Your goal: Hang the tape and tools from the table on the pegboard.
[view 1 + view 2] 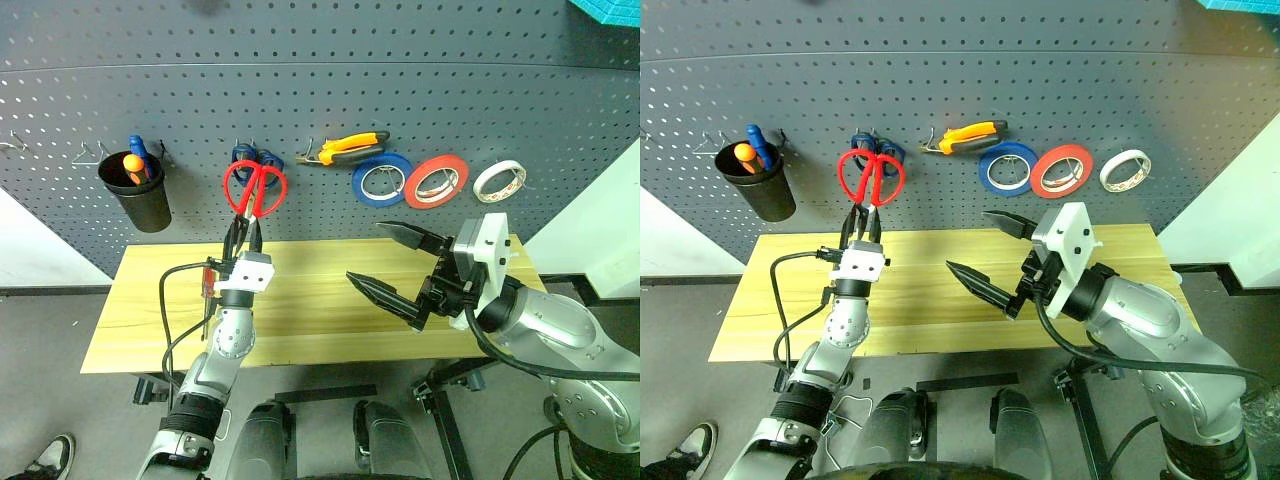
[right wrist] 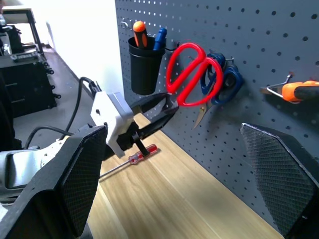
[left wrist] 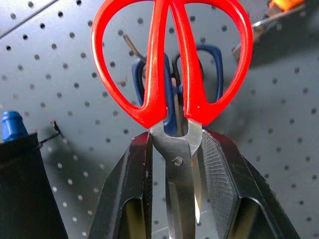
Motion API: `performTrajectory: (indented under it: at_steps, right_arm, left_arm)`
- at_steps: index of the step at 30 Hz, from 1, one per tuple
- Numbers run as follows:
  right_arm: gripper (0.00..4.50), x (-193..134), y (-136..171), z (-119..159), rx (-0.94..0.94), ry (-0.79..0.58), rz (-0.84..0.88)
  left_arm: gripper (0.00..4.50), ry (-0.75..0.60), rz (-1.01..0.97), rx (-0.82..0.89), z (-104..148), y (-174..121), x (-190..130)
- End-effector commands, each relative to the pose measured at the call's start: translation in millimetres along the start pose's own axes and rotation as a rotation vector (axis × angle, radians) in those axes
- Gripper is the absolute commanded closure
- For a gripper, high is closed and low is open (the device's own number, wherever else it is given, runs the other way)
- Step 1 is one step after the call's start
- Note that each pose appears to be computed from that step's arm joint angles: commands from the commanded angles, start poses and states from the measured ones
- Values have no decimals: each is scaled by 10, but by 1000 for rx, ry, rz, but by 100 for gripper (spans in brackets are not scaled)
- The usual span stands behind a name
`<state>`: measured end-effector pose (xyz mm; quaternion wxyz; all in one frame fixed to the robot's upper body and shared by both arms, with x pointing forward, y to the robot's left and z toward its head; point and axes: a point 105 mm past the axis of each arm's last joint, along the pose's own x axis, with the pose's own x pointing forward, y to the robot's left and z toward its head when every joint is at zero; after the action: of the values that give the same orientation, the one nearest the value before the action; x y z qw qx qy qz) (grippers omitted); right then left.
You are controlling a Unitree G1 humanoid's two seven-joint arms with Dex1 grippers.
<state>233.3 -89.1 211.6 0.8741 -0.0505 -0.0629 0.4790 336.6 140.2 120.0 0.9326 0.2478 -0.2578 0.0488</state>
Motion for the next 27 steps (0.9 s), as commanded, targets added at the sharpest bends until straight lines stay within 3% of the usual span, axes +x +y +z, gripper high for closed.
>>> performTrajectory:
  at_steps: [1,11,27]
  right_arm:
    - [0,-2,58,101,-41,-30,17]
    - [0,-3,55,101,-45,-26,9]
    - [0,-3,51,95,-50,-18,1]
  left_arm:
    - [342,-40,35,-6,68,50,115]
    - [342,-51,48,-22,88,1,237]
    - [342,74,30,-9,-180,-185,528]
